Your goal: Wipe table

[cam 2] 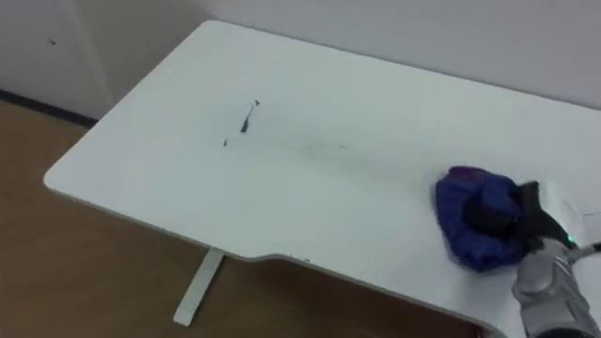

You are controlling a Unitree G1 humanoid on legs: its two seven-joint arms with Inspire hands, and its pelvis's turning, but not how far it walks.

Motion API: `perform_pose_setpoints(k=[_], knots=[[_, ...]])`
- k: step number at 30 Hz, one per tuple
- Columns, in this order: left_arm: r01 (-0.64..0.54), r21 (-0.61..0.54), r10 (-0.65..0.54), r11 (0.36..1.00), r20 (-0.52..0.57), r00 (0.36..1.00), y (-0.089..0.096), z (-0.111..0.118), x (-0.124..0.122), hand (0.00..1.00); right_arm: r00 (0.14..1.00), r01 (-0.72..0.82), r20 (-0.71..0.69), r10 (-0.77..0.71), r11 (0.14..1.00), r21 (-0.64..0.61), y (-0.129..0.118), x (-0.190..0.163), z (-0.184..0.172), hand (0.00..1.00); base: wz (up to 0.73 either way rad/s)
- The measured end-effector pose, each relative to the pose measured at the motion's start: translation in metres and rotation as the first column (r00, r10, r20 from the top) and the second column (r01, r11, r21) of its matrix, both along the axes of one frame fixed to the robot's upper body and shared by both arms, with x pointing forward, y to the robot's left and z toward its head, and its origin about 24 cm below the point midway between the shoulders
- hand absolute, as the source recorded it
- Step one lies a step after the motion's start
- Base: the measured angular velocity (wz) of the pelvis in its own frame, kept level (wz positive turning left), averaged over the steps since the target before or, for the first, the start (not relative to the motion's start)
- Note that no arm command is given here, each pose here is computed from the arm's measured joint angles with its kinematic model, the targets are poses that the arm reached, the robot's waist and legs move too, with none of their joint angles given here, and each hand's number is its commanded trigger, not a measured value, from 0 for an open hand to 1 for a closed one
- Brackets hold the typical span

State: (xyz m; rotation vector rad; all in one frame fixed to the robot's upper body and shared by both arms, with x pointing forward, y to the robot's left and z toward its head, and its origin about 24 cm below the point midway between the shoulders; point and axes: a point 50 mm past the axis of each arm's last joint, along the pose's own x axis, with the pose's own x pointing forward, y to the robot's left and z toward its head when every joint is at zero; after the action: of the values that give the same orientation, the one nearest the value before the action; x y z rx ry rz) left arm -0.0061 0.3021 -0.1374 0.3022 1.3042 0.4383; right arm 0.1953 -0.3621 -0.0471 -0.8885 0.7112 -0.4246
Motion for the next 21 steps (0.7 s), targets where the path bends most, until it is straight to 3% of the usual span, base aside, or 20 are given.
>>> perform_pose_setpoints(k=[3,6,8,11,13,15,17,21], knots=[[0.0,0.001,0.0,1.0,-0.005,1.0,0.0,0.0,-0.001,0.0,0.997,0.073,0.008,-0.073,0.997,-0.013,-0.01,-0.015,-0.001,1.0,-0.26],[0.025,0.027,-0.025,0.999,0.026,0.999,-0.001,0.0,0.016,0.0,0.997,0.065,0.035,-0.063,0.996,-0.054,-0.002,0.007,0.007,1.0,-0.79],[0.044,0.042,-0.046,0.998,0.064,0.997,-0.002,0.0,0.033,0.0,0.999,-0.033,0.027,0.036,0.994,-0.109,0.018,0.036,0.012,1.0,-1.22],[0.09,0.071,-0.099,0.993,0.129,0.987,-0.004,0.001,0.071,0.0,0.939,-0.332,0.017,0.342,0.92,-0.208,0.09,0.099,0.029,1.0,-0.89],[0.145,0.075,-0.158,0.987,0.211,0.965,-0.009,0.005,0.106,0.0,0.813,-0.533,0.103,0.574,0.803,-0.265,0.159,0.147,0.063,1.0,-0.4],[0.187,0.073,-0.199,0.98,0.257,0.946,-0.014,0.008,0.124,0.0,0.729,-0.583,0.194,0.656,0.744,-0.327,0.181,0.17,0.097,1.0,0.14],[0.187,0.084,-0.203,0.979,0.248,0.947,-0.009,0.01,0.123,0.0,0.706,-0.57,0.246,0.664,0.739,-0.36,0.183,0.178,0.116,1.0,0.77],[0.173,0.117,-0.19,0.978,0.154,0.97,0.016,0.013,0.099,0.0,0.831,-0.473,0.164,0.531,0.831,-0.293,0.123,0.157,0.09,1.0,0.99]])
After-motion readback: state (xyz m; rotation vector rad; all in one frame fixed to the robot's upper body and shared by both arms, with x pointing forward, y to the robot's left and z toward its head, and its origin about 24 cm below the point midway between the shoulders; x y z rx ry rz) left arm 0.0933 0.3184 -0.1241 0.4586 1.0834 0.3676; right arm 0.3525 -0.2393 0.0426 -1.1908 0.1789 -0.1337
